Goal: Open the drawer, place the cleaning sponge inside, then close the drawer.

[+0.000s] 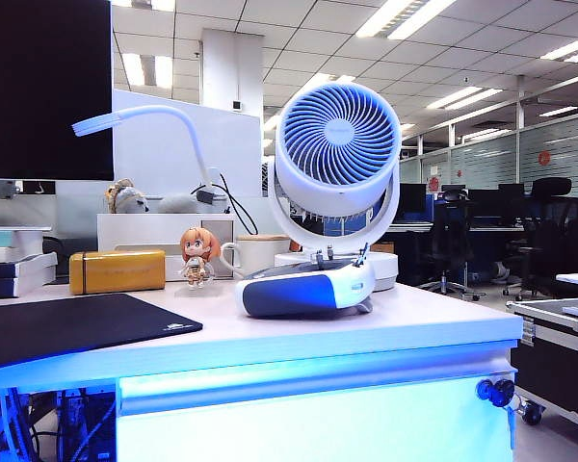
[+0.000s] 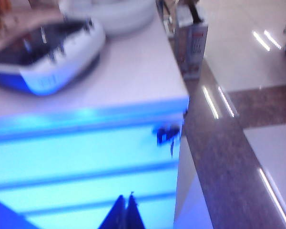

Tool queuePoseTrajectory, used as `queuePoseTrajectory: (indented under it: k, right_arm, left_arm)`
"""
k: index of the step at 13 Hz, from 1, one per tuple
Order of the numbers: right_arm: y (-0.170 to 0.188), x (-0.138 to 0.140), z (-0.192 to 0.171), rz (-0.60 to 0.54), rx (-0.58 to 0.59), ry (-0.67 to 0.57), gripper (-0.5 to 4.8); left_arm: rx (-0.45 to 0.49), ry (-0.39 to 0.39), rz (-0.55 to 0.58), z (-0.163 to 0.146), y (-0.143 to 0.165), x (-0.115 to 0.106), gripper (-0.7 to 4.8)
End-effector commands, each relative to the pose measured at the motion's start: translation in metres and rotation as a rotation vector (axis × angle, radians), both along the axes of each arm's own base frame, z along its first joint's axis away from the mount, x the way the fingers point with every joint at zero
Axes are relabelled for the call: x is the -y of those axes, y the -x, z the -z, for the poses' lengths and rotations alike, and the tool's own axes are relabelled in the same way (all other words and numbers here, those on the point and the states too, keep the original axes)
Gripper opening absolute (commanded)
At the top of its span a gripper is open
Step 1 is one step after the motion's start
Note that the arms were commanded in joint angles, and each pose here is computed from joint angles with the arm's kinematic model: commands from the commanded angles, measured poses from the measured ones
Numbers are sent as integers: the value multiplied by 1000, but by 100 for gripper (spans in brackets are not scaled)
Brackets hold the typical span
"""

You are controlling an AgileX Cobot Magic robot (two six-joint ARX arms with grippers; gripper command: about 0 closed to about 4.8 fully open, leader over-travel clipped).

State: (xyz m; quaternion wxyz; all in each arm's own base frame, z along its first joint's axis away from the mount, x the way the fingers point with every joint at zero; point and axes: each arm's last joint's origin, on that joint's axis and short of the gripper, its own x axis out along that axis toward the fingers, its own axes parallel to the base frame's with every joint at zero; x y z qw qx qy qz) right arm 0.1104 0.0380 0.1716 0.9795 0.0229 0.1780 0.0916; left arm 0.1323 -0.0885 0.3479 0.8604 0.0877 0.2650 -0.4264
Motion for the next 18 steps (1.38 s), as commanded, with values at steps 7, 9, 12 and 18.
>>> queuePoseTrajectory:
  k: [7, 9, 12, 18]
  right_arm:
    - [4, 1, 38, 3, -67, 14, 13]
    - [4, 1, 38, 3, -67, 14, 13]
    - [4, 1, 38, 5, -67, 14, 13]
    - [4, 1, 38, 4, -67, 14, 13]
  left_arm:
    - [13, -8, 24, 37, -10, 7, -5]
    - [71, 86, -87, 57, -22, 11, -5]
    - [254, 189, -322, 74, -19, 4, -5]
    - [503, 268, -798, 173, 35, -75, -5]
